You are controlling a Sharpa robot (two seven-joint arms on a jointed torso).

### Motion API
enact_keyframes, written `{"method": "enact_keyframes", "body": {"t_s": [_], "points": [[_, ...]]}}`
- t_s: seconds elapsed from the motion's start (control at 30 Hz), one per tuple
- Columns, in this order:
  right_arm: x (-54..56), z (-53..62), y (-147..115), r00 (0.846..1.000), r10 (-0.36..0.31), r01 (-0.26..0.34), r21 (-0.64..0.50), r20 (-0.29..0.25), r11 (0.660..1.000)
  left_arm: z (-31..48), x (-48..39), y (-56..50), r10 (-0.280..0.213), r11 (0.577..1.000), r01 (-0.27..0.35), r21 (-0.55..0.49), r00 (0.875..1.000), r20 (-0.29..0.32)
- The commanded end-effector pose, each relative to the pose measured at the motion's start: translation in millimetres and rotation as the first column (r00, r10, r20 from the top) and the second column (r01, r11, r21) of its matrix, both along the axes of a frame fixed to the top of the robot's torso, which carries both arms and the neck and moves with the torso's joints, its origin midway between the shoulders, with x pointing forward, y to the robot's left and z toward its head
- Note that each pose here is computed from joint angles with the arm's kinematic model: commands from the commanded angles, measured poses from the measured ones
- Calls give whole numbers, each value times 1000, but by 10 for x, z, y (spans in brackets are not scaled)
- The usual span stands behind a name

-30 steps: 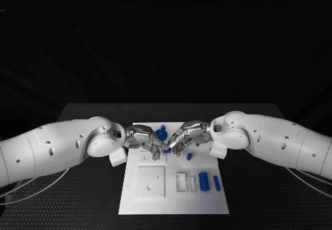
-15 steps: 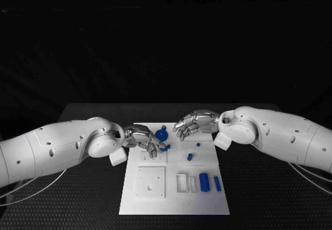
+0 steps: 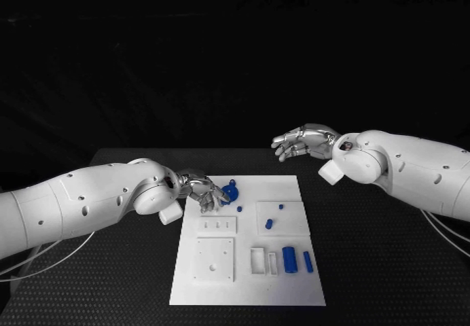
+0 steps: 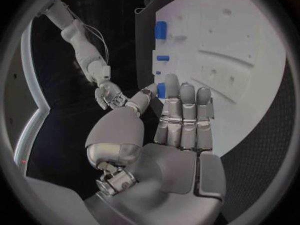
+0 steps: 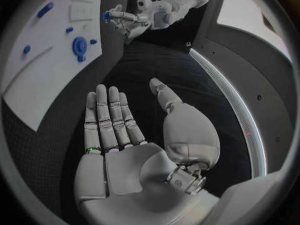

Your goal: Assemble the parts on the task board

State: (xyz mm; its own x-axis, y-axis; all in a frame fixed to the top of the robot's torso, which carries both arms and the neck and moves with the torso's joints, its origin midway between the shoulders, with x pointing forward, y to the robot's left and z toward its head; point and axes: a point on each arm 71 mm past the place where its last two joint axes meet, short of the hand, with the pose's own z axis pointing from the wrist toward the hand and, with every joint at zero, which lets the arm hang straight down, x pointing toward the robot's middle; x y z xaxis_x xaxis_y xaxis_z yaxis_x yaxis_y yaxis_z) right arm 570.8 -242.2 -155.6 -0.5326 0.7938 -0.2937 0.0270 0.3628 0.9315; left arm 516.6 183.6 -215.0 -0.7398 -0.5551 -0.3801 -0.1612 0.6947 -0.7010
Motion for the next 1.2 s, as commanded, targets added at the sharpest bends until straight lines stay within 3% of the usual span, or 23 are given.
{"method": "enact_keyframes", "body": {"t_s": [0.03,0.2,0.37,0.53,1.2], "points": [[95,76,-168,982,-82,101,-106,167,989,17,80,50,11,979,-20,202,999,46],[163,66,-245,977,-93,124,-157,193,980,3,135,-13,-7,957,-3,292,1000,31],[172,65,-229,976,-89,123,-163,199,979,-15,156,-69,-25,941,20,338,1000,11],[160,68,-220,975,-85,120,-168,204,978,-11,175,-122,-14,932,4,362,1000,25],[77,76,-74,979,-47,78,-158,196,984,-17,122,-313,-57,927,37,373,998,41]]}}
